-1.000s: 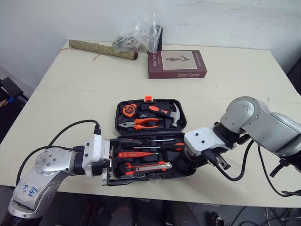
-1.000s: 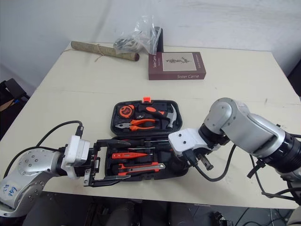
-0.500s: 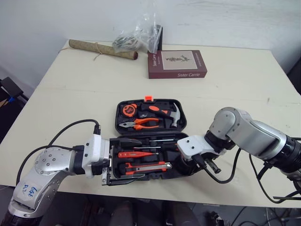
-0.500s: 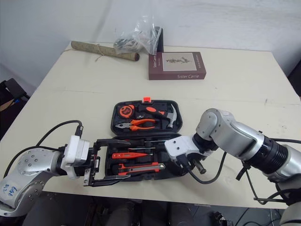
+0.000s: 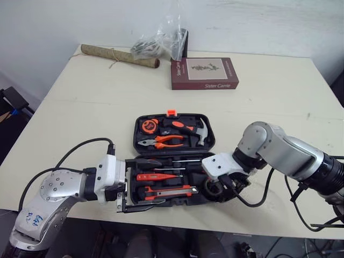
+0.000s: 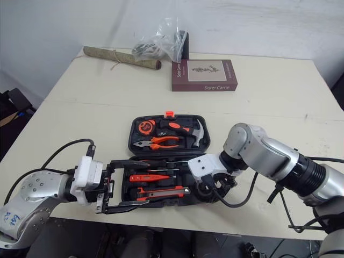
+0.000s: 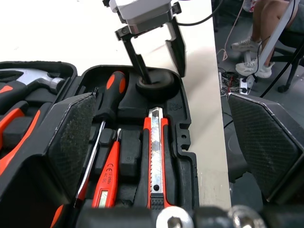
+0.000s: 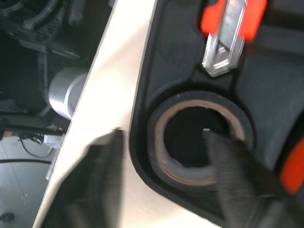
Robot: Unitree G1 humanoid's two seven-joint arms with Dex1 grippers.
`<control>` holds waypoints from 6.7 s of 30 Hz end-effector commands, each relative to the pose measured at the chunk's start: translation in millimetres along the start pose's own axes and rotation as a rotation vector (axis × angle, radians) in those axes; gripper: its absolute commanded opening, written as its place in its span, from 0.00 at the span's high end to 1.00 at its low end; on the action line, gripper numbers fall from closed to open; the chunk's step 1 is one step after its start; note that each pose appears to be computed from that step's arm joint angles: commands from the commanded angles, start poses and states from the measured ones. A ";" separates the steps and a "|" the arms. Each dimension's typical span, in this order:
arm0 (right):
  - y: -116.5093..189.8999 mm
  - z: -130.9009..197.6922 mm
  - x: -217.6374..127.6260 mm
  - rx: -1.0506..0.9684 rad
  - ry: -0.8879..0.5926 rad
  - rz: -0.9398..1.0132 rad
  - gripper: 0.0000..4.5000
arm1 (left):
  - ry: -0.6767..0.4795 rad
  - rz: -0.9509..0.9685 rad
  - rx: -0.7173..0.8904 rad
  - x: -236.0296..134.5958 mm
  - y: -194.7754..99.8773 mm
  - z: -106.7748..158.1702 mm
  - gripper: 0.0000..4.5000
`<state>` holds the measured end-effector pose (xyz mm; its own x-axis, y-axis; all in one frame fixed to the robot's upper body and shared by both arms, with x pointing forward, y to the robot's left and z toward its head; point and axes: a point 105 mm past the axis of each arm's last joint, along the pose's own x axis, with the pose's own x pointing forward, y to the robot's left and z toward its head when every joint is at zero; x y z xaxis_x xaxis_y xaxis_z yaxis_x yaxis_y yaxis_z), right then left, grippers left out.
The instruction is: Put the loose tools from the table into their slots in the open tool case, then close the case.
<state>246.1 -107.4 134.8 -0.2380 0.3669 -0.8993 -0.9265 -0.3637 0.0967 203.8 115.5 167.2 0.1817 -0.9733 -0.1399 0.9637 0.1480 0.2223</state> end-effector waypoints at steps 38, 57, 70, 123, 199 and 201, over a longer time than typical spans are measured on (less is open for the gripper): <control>-10.1 -56.5 36.6 -0.108 -0.681 -0.302 1.00 | 0.057 0.132 0.045 -35.8 21.3 0.9 0.00; -37.3 -105.6 -33.5 0.267 -0.637 -0.754 1.00 | 0.243 0.538 -0.139 -66.3 87.3 -72.2 1.00; -69.1 -74.2 -8.0 0.199 -0.664 -0.790 1.00 | 0.278 0.421 -0.185 -7.2 97.5 -102.5 1.00; -73.9 -80.9 -71.0 1.358 -0.562 -0.709 0.00 | 0.320 0.630 -0.715 -22.2 167.6 -47.5 0.02; 19.6 -67.1 39.6 0.314 -0.619 -0.722 1.00 | 0.300 0.350 -0.001 7.4 171.7 -79.0 0.99; 8.8 -70.8 36.1 0.301 -0.602 -0.757 1.00 | 0.280 0.290 -0.041 13.7 167.1 -80.4 0.99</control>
<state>237.8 -151.6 72.6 0.3553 0.8435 -0.4028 -0.9343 0.3067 -0.1818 384.1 146.5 117.3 0.5275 -0.7751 -0.3477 0.8485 0.4601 0.2615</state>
